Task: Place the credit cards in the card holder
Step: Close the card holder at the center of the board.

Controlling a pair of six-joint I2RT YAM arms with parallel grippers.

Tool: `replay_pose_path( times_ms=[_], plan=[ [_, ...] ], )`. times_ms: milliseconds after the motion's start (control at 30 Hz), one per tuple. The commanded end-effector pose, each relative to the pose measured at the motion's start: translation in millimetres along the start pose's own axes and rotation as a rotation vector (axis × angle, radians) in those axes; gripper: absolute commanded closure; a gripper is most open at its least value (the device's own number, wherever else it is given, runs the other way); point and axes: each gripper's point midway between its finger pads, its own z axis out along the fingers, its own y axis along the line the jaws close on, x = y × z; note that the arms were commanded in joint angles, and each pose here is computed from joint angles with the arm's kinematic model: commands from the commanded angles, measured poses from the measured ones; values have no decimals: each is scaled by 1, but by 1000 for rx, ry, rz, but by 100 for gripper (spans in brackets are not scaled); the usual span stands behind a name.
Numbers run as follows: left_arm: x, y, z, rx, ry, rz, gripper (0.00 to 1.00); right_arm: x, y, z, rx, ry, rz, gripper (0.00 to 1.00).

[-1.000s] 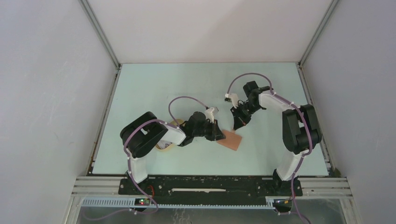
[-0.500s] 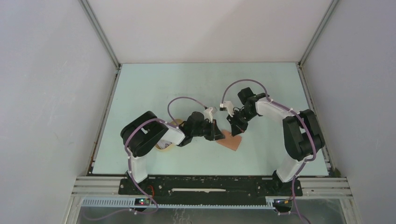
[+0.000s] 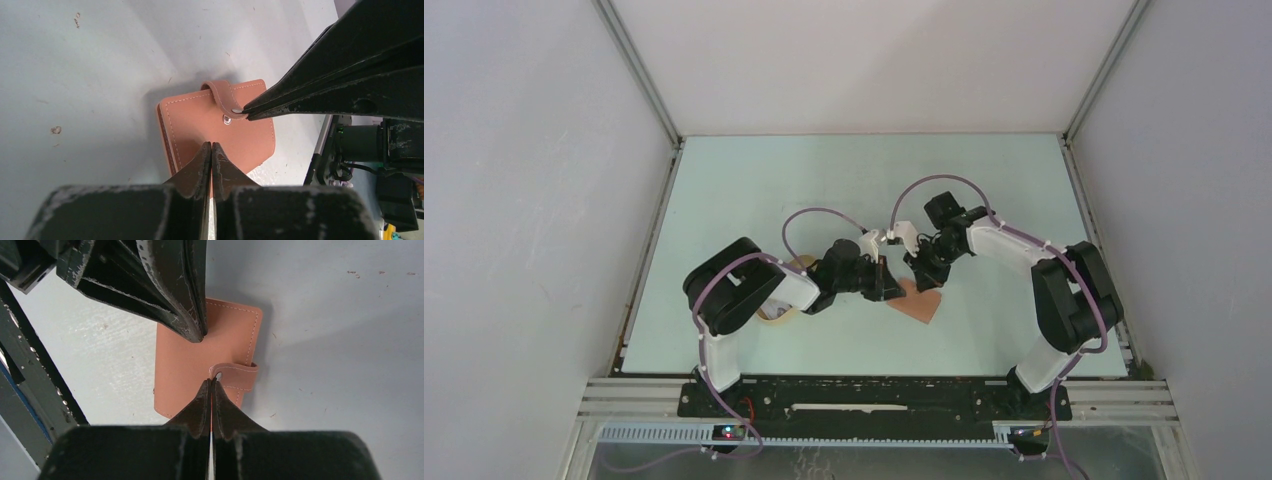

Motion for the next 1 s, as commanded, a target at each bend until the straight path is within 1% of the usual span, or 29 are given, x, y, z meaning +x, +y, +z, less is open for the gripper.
replay_pose_path(
  times_ms=[0,500,967],
  plan=[
    [14,17,-3,-41,24,-18,93,-6,-2,-3,37,-11,-29,100],
    [13,16,-3,-34,23,-18,93,1,1,6,55,56,-85,100],
    [12,14,-3,-21,18,-21,93,1,6,12,57,73,-114,100]
  ],
)
